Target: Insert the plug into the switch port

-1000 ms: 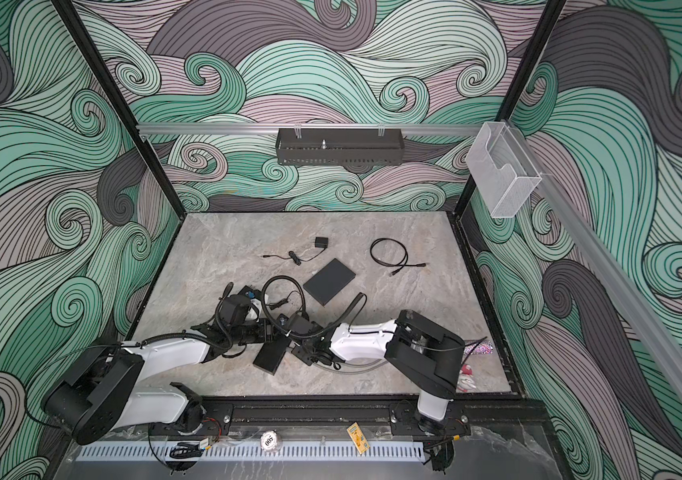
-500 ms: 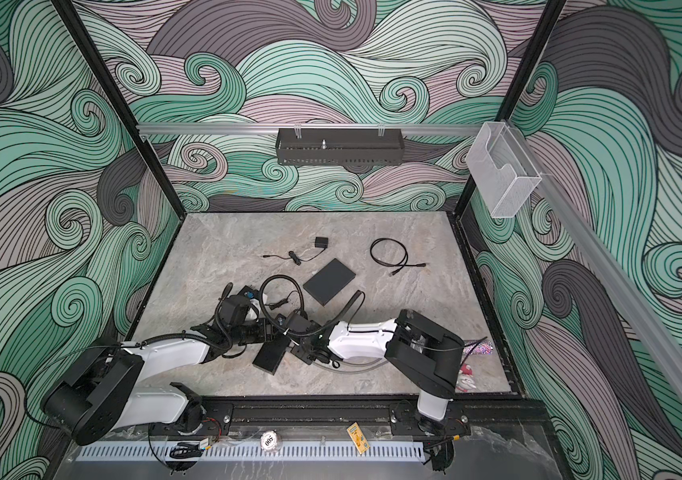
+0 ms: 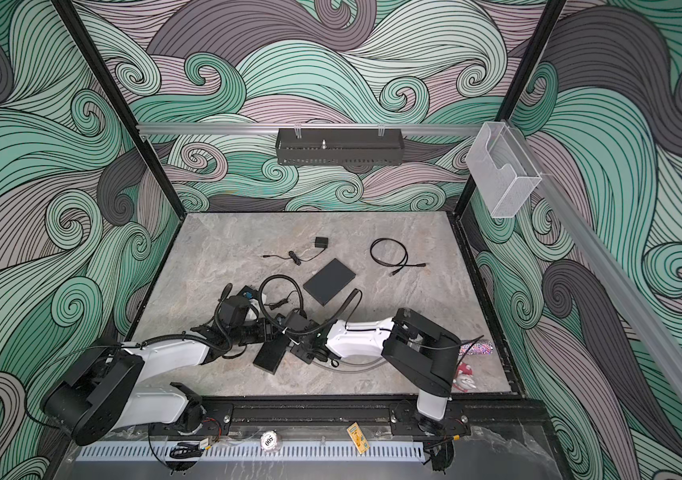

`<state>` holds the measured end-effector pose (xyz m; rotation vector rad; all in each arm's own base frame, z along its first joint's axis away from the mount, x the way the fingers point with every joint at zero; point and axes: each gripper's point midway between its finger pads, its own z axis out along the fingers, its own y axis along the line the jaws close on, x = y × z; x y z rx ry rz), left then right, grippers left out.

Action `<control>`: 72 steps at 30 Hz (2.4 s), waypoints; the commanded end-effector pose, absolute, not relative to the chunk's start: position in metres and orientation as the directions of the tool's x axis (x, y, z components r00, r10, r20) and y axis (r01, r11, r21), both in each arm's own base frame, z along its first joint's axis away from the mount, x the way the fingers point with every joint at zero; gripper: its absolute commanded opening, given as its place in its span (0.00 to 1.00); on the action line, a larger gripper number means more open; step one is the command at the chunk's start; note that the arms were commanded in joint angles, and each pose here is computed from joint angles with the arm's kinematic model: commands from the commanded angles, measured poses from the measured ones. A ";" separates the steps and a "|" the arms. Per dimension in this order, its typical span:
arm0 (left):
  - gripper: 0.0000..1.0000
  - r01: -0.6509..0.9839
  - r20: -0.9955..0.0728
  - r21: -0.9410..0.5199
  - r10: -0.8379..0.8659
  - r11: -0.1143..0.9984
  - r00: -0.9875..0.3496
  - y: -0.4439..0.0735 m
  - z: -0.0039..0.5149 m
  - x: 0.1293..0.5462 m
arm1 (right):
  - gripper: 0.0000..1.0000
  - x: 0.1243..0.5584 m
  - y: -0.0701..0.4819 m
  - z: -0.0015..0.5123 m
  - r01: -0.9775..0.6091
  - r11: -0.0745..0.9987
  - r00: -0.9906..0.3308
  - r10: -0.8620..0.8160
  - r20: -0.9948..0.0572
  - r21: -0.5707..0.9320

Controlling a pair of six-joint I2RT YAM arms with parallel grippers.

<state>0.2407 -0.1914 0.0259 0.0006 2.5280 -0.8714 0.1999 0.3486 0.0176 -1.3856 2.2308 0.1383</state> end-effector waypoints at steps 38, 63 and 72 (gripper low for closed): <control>0.46 0.166 -0.285 -0.665 -0.042 0.728 -0.958 -0.236 0.009 0.187 | 0.00 0.238 0.434 0.099 -0.862 0.492 -0.249 -0.618 -0.746 -0.119; 0.49 0.221 -0.342 -0.568 0.017 0.793 -0.939 -0.221 0.026 0.202 | 0.00 0.228 0.393 0.064 -0.847 0.527 -0.350 -0.660 -0.665 -0.078; 0.49 0.216 -0.372 -0.541 -0.001 0.813 -0.928 -0.203 0.035 0.202 | 0.00 0.227 0.387 0.055 -0.839 0.538 -0.368 -0.667 -0.648 -0.078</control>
